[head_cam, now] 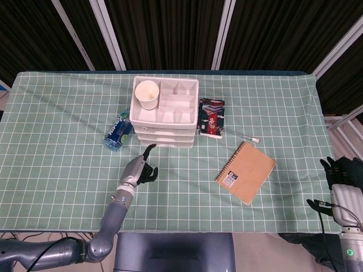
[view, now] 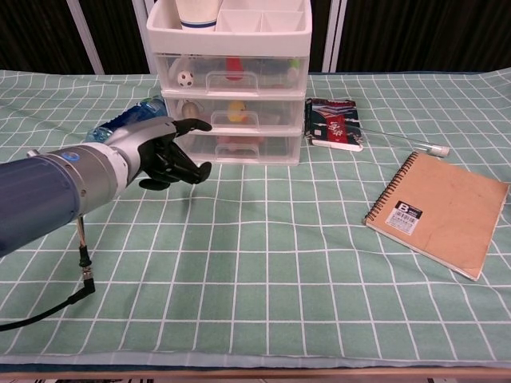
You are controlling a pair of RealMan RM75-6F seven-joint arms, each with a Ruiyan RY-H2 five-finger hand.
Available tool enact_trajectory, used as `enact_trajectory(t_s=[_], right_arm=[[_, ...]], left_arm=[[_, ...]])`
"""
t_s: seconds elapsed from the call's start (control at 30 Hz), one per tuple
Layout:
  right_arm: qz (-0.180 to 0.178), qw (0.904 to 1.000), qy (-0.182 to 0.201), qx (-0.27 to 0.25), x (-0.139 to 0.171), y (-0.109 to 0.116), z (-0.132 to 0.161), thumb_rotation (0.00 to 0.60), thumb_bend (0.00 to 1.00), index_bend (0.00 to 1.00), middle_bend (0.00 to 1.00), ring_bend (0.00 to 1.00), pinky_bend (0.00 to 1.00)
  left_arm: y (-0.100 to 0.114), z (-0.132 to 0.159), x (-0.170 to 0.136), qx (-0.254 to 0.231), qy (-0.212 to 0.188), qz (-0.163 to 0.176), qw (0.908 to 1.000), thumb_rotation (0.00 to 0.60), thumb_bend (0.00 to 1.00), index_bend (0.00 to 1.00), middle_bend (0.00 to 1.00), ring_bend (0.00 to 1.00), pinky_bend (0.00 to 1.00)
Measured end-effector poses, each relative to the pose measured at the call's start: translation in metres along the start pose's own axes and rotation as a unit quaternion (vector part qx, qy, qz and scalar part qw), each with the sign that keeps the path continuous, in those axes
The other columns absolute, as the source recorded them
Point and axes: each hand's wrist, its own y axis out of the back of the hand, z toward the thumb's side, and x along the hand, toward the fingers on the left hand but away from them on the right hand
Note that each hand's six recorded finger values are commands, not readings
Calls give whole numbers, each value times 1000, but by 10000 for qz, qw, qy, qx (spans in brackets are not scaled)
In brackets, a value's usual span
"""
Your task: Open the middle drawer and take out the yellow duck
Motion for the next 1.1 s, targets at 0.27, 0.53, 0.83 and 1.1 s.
enact_trajectory(t_s=[0.27,0.53,0.83,1.1], right_arm=[[36,10000,-30,-28,-1,-1,0,600,44,0,0,0,227],[52,10000,-39,-32,-1,-1,0,600,45,0,0,0,227],[76,9999,-68,-41,-1,-2,-1,600,46,0,0,0,227],[87,9999,-72,-40,-1,-2,-1,600,46,0,0,0,227]], left_arm=[[-9,9,13,-486,22,31,9988,600,528,59,997,1000,1000],[-15,15,24,-775,11,-55,9970,600,528,59,998,1000,1000],[-23,20,31,-960,-55,-125,9953,600,528,59,998,1000,1000],[-27,22,39,-1177,-32,-154,9929,600,528,59,1000,1000,1000]])
